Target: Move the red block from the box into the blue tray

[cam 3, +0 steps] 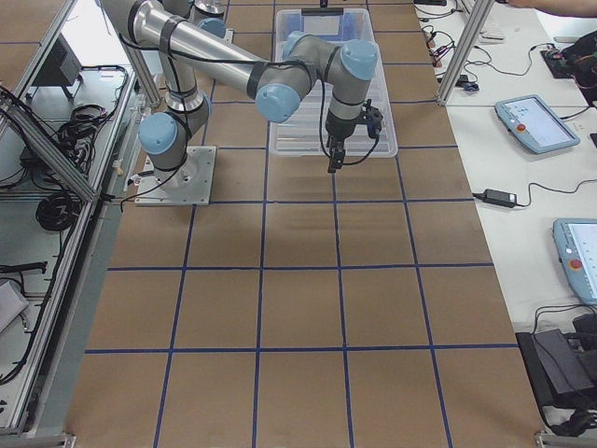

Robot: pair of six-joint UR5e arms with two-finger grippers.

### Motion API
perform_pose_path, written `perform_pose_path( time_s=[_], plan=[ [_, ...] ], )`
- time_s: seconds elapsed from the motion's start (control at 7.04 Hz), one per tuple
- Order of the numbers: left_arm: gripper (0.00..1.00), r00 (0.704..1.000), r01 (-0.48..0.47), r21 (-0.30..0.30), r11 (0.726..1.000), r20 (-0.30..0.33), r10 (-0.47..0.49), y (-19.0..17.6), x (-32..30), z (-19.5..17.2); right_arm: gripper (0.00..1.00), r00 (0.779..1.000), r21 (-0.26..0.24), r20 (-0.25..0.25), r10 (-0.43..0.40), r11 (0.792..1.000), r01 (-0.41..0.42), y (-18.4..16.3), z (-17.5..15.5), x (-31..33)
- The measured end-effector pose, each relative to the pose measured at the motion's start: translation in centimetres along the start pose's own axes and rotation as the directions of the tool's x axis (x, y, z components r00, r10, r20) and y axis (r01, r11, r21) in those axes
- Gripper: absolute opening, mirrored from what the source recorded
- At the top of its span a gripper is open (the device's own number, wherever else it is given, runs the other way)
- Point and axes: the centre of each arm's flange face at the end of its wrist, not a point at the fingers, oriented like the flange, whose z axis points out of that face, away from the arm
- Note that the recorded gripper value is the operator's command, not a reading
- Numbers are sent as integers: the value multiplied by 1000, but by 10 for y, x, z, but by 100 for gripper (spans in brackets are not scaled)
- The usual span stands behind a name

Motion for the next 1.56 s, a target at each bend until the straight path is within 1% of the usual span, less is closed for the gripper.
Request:
perform_pose_path(
  time_s=[0.14, 0.28, 0.43, 0.57, 0.71, 0.85, 0.99, 1.14, 1.28, 1.42, 1.56],
  plan=[
    [100, 1000, -6, 22, 1000, 18, 6, -2, 4, -17, 100, 1000, -8, 4, 4, 1000, -4, -3, 6, 4],
    [100, 1000, -13, 32, 999, 27, 12, -3, 8, -43, 100, 1000, -20, 11, 14, 1000, -14, -5, 13, 12],
    [100, 999, -31, 21, 999, 21, 30, -5, 19, -77, 100, 1000, -29, 18, 26, 999, -25, -5, 19, 21],
    [100, 998, -65, -1, 998, 15, 65, -9, 44, -114, 100, 999, -37, 24, 32, 999, -32, -4, 24, 24],
    [100, 995, -95, -23, 995, 16, 95, -13, 83, -154, 100, 999, -39, 26, 37, 999, -36, -3, 32, 24],
    [100, 994, -111, -26, 994, 18, 111, -13, 133, -190, 100, 999, -25, 19, 42, 999, -41, -1, 42, 23],
    [100, 991, -128, -5, 992, 26, 128, -5, 183, -222, 100, 999, -8, 10, 43, 999, -43, 1, 50, 20],
    [100, 988, -154, 25, 988, 35, 153, 9, 228, -251, 100, 999, -2, 6, 40, 999, -40, 3, 56, 18],
    [100, 983, -183, 52, 982, 34, 181, 23, 260, -270, 100, 999, -4, 6, 37, 999, -37, 4, 59, 16],
    [100, 980, -201, 65, 977, 24, 200, 35, 278, -283, 100, 999, -11, 10, 34, 999, -34, 5, 64, 14],
    [100, 979, -201, 31, 979, 23, 201, 47, 282, -287, 100, 999, -18, 15, 29, 999, -29, 7, 68, 11]
  ],
)
